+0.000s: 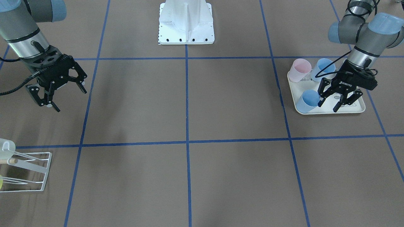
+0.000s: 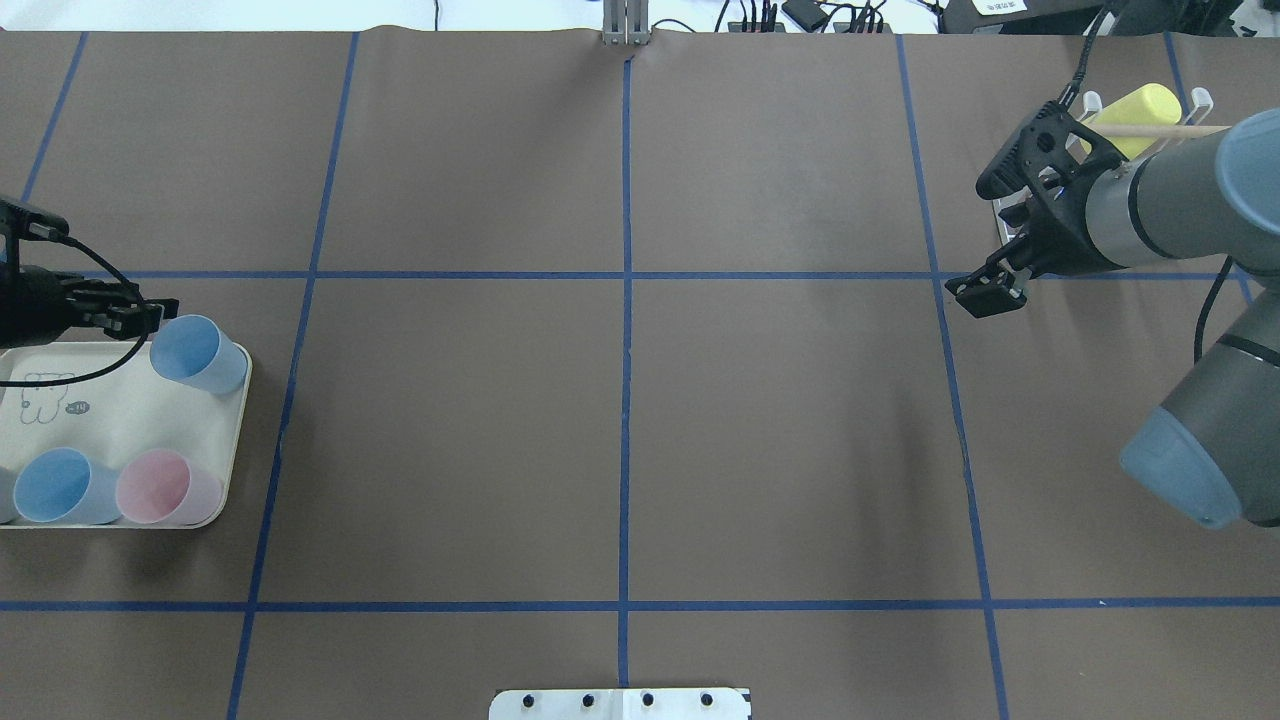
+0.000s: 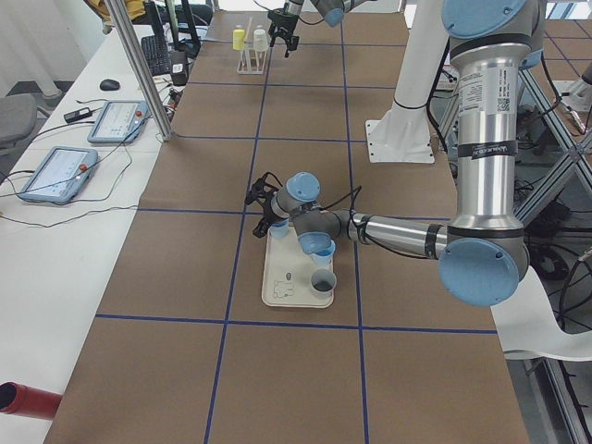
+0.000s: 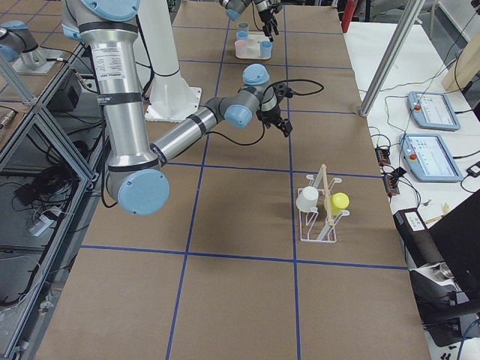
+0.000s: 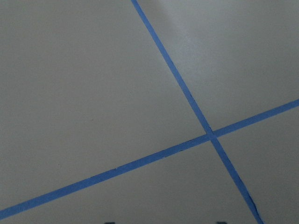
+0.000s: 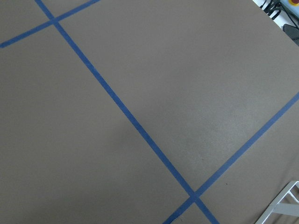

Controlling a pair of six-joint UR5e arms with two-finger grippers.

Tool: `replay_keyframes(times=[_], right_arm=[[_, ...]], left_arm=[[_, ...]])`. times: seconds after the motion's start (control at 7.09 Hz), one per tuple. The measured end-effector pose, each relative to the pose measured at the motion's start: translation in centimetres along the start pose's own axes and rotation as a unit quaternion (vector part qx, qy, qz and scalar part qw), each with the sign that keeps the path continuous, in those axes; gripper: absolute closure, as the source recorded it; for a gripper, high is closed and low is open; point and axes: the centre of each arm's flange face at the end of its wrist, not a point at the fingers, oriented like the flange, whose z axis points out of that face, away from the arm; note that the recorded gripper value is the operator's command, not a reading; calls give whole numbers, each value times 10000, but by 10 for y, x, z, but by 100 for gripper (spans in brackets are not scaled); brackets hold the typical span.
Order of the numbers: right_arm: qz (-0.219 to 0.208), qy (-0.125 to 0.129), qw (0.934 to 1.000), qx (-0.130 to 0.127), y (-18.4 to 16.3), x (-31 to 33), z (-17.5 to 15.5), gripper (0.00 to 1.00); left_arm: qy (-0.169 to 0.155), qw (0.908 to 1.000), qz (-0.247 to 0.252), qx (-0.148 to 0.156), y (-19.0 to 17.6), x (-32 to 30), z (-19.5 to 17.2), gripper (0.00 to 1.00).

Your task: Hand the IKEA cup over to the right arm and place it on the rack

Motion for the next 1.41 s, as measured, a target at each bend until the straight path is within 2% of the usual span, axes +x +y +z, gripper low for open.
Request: replay_keyframes(times=[0.7,1.13,1.27,1.41], right_arm=[[-23,-13,10000,-3,-1,-3,2,0],[-24,-16,10000,-7,-1,-3,3,0],[-26,-16,10000,-7,-1,-3,3,0],[-29,-17,10000,-3,-1,-4,2,0]], left_arm=[[236,9997,97,-48,22,7,-1,44],[310,9993,134,-129,29,15,4,93],[314,9993,136,-126,30,14,4,100],[316,9993,136,-125,30,14,4,100]])
